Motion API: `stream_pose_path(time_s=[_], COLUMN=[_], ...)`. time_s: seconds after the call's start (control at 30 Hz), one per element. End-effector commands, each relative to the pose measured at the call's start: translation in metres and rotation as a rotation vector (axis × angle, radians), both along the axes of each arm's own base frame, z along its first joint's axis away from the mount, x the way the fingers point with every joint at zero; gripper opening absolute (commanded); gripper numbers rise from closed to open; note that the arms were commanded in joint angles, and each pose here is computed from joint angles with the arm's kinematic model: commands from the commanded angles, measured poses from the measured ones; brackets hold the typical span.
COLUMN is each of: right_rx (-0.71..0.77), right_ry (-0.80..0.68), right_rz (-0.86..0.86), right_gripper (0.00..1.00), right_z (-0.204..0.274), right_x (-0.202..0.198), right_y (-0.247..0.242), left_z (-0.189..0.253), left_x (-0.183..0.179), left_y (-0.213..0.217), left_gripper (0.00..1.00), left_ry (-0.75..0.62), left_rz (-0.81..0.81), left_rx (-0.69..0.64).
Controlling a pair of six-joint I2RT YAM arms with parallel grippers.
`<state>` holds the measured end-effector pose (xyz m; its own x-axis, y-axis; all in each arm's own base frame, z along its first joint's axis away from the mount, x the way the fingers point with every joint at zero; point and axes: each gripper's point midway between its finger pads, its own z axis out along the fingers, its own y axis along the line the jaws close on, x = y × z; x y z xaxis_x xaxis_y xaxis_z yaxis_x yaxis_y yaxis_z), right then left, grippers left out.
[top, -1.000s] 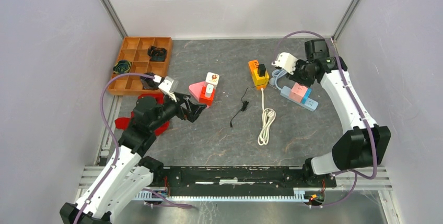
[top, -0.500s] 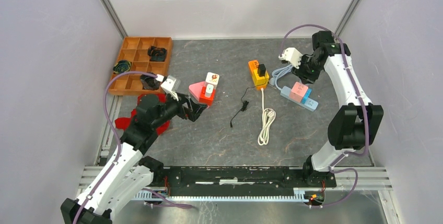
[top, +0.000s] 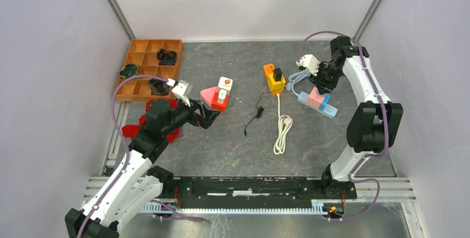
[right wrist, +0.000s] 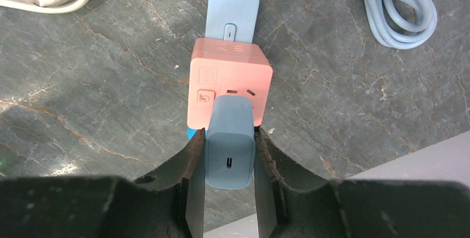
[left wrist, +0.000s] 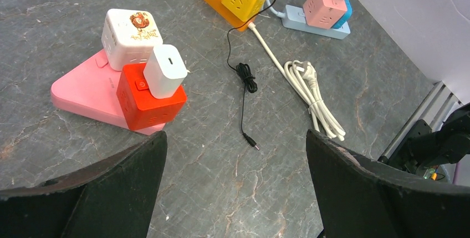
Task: Insert the plug
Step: Insert the plug into the socket.
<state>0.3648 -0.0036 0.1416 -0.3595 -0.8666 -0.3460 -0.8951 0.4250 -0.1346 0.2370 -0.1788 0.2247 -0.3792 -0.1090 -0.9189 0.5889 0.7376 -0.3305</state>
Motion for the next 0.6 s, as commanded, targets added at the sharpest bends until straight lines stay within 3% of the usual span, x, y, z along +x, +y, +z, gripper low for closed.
stream_pose_path(time_s=[0.0, 0.57], right_rx=[0.037, 0.071], right_ry=[-0.011, 0.026], right_rz=[0.031, 0.041], right_gripper=[0.00, 0.00], right_z=[0.002, -0.017], right_x=[0.000, -0.002], right_y=[0.008, 0.014], left_z=[0.009, 0.013], left_x=[0.002, -0.001], left_y=[0.001, 0.001], left_gripper=[1.00, 1.00], left_ry=[-0.063, -0.072], left_rz=[-0.007, -0.014], left_rx=[0.012, 0.002])
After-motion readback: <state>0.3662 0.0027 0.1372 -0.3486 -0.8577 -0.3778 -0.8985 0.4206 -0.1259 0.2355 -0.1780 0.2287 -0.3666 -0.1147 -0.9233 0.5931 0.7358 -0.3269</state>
